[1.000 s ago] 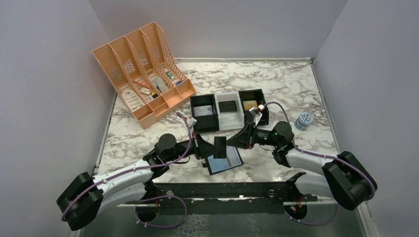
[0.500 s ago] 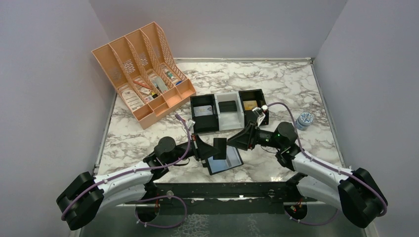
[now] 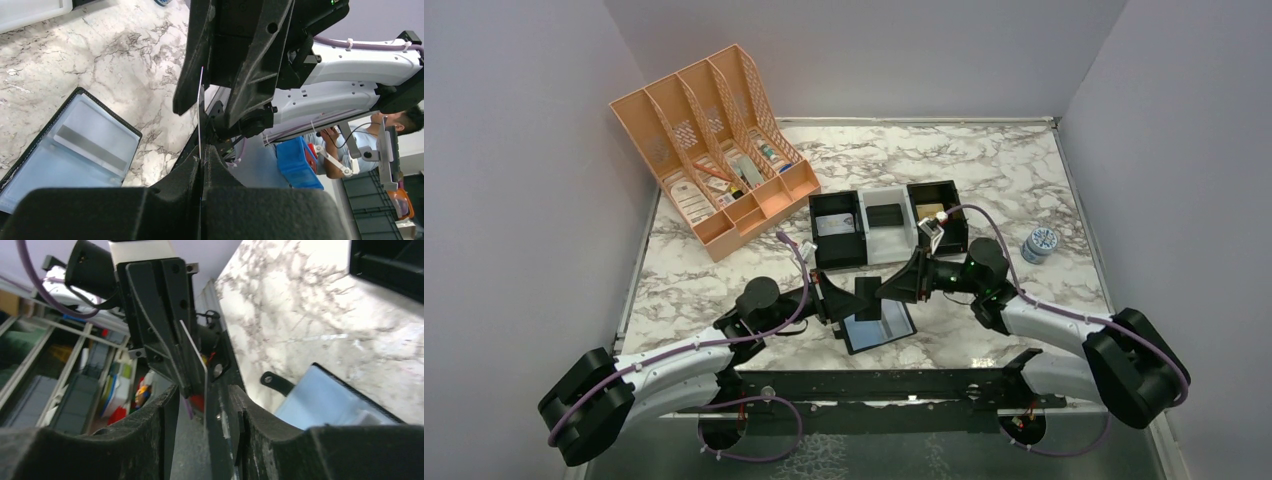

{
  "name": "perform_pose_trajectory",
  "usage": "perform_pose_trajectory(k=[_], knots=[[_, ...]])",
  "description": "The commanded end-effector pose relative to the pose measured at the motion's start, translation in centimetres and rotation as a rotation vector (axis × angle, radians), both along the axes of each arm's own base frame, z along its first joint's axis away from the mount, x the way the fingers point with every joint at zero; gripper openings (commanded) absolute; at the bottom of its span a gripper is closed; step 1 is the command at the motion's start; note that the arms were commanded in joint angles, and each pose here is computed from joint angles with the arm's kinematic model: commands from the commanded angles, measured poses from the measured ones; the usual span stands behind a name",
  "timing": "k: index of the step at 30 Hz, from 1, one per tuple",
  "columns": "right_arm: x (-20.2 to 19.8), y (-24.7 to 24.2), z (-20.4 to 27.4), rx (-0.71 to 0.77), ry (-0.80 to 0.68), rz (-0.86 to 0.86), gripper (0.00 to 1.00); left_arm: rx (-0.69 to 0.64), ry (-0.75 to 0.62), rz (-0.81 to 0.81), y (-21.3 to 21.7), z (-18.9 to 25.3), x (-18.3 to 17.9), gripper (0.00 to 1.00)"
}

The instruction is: Take the credit cards out of the card holder

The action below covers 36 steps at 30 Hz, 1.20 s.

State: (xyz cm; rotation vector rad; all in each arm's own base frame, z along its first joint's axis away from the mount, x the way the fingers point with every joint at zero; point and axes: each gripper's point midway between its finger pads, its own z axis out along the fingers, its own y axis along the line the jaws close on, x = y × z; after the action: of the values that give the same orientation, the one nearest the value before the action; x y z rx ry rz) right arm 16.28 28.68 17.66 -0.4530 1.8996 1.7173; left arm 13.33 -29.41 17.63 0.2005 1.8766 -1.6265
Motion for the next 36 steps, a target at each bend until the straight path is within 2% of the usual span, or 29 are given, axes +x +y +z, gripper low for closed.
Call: perform_pose_trajectory(k=[1, 6, 8, 10, 13, 17, 19, 22, 25, 30, 36], knots=[[-1.7, 0.9, 2.9, 0.098, -0.08, 0.141, 0.36, -0.04, -0.047, -0.004, -0.4, 1.7, 0.2, 0.0], [-1.5, 0.9, 2.9, 0.107, -0.082, 0.12, 0.15, -0.047, -0.052, -0.017, -0.3, 1.8, -0.1, 0.0], [-1.5, 0.9, 3.0, 0.107, -0.082, 0.114, 0.03, -0.052, -0.054, -0.014, -0.1, 1.8, -0.2, 0.0], [-1.1, 0.8, 2.7, 0.096, -0.064, 0.082, 0.01, -0.051, -0.054, -0.009, 0.1, 1.6, -0.4, 0.06], [-0.9, 0.7, 2.4, 0.079, -0.069, 0.062, 0.01, -0.052, -0.048, -0.009, 0.6, 1.1, -0.7, 0.13], [-1.2, 0.8, 2.9, 0.082, -0.084, 0.09, 0.01, -0.063, -0.039, -0.004, 1.1, 0.7, -1.2, 0.14], [-1.3, 0.8, 3.0, 0.085, -0.089, 0.097, 0.01, -0.072, -0.045, 0.003, 1.4, 0.8, -1.2, 0.12], [-1.7, 0.8, 3.4, 0.1, -0.099, 0.128, 0.02, -0.077, -0.052, 0.002, 1.5, 0.9, -1.3, 0.03], [-2.2, 0.8, 3.5, 0.112, -0.107, 0.166, 0.07, -0.073, -0.06, -0.01, 1.2, 1.1, -1.4, 0.0], [-2.4, 0.8, 3.3, 0.116, -0.105, 0.18, 0.25, -0.069, -0.071, -0.029, 0.8, 1.6, -1.3, 0.0], [-2.6, 0.9, 3.4, 0.136, -0.093, 0.198, 0.28, -0.081, -0.087, -0.03, 0.8, 2.2, -1.3, 0.0]])
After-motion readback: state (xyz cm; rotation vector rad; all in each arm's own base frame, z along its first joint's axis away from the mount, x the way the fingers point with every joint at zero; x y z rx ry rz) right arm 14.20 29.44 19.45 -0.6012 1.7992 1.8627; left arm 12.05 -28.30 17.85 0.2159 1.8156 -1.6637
